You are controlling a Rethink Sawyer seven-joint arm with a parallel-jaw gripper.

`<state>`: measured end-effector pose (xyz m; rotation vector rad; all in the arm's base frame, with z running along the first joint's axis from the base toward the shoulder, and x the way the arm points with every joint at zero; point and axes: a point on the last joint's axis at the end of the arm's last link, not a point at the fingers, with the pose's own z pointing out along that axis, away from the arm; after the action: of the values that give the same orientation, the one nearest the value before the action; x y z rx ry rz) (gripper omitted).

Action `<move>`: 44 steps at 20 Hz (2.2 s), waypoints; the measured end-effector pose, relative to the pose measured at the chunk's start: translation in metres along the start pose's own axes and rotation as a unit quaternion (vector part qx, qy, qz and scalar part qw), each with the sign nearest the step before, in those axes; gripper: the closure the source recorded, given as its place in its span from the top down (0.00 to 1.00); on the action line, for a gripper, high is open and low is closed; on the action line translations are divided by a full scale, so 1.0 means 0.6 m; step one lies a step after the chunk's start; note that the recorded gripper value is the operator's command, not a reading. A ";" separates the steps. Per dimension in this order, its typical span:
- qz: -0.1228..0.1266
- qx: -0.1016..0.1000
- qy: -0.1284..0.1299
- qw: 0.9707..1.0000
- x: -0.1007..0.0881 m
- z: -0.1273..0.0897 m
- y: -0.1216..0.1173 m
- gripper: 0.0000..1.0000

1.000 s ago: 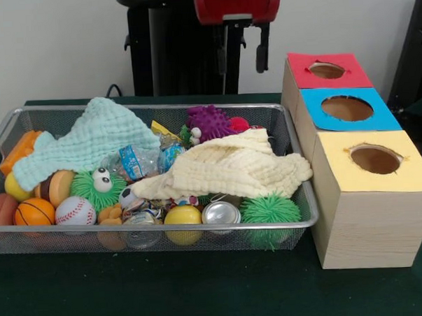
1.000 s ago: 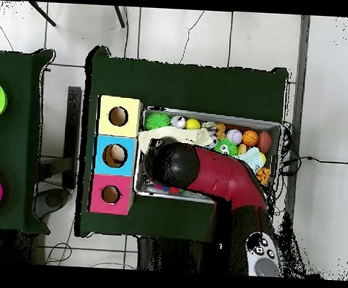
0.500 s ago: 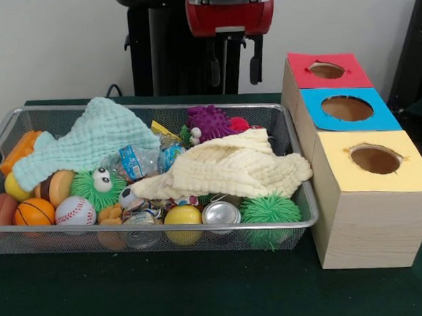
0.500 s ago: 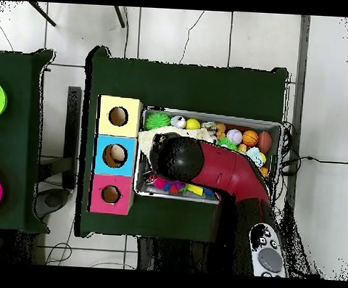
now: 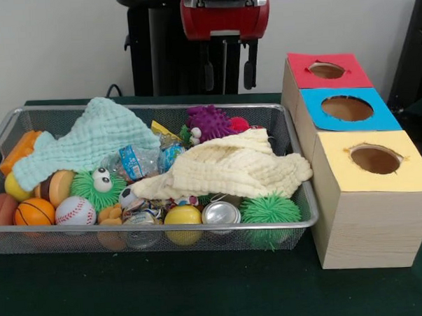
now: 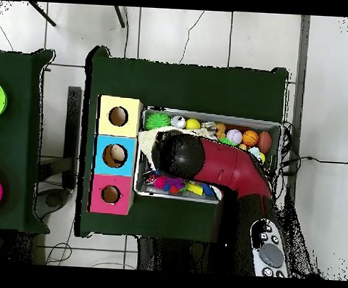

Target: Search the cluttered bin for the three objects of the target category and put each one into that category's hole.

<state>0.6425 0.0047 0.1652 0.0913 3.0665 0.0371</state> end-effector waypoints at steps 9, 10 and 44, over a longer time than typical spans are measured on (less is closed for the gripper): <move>0.006 0.003 -0.009 1.000 -0.036 0.022 -0.045 1.00; 0.007 0.003 -0.011 1.000 -0.041 0.026 -0.052 1.00; 0.010 -0.006 -0.039 0.999 -0.117 0.038 -0.123 1.00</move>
<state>0.7099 -0.0724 0.1458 0.1192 2.9868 0.0519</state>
